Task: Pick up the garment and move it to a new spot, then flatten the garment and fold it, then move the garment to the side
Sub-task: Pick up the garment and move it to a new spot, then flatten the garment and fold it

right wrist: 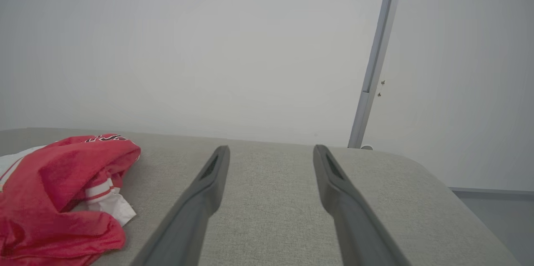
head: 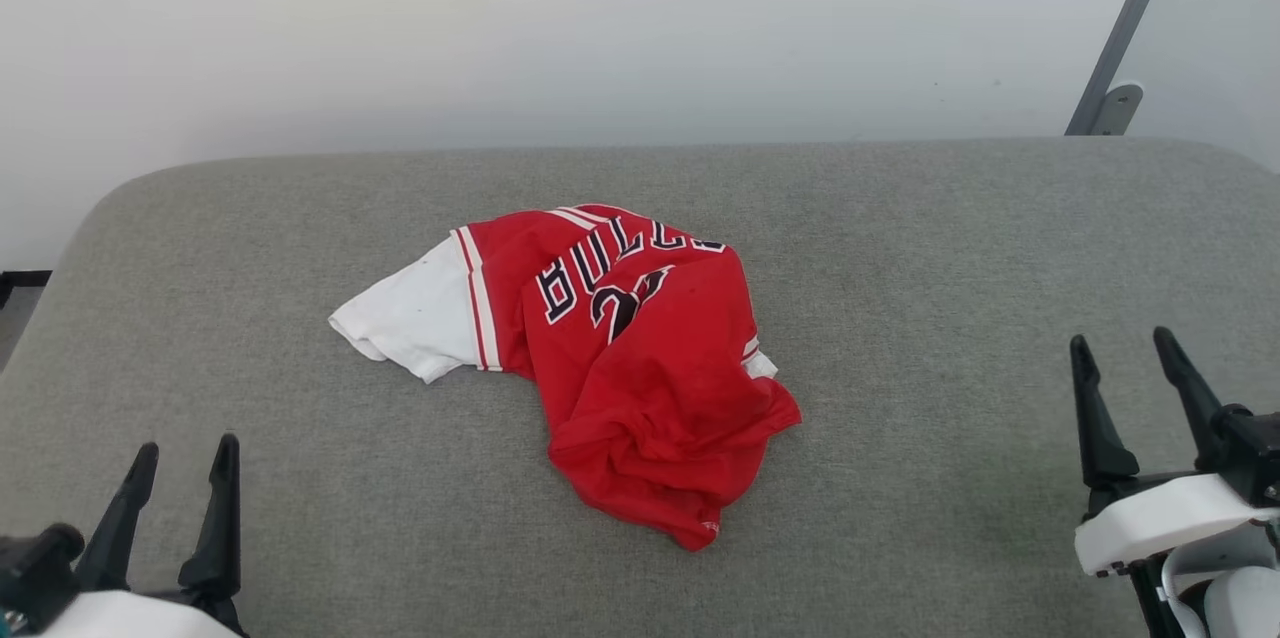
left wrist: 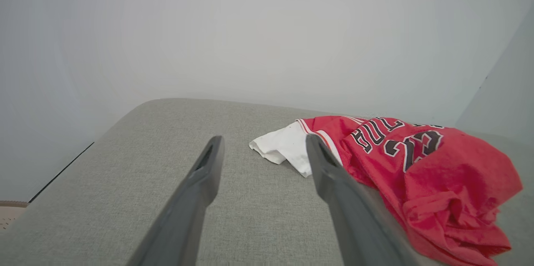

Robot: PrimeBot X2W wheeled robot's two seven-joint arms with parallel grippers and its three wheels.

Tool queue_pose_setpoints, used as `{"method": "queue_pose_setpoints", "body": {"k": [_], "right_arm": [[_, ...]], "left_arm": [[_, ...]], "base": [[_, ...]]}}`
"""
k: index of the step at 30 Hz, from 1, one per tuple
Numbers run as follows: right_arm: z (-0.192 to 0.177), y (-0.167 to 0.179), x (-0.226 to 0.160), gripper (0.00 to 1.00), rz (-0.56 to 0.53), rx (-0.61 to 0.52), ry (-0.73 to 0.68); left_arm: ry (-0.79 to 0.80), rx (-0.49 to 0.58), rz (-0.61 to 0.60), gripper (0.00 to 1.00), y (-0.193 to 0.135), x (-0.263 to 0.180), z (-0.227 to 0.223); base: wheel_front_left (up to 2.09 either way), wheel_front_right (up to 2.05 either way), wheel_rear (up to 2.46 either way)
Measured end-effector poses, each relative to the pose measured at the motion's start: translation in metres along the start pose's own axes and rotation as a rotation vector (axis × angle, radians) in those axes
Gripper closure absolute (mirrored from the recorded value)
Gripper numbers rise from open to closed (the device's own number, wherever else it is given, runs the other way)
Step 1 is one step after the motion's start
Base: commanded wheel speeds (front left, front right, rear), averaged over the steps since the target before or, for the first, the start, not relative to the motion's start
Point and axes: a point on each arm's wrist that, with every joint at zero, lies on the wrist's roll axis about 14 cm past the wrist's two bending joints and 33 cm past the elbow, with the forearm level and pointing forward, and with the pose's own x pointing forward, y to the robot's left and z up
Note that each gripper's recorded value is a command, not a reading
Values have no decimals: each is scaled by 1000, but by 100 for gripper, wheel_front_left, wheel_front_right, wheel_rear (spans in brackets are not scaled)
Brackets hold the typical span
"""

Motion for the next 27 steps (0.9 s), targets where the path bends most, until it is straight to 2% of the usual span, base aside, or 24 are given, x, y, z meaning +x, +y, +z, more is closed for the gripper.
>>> {"method": "queue_pose_setpoints", "body": {"k": [21,27], "right_arm": [[-11,15,-1,0,26,31,25],[-15,21,1,0,46,32,36]], "left_arm": [[-36,-10,42,0,15,-21,0],[15,-26,9,0,11,-4,1]], "base": [[0,0,0],[0,0,0]]}}
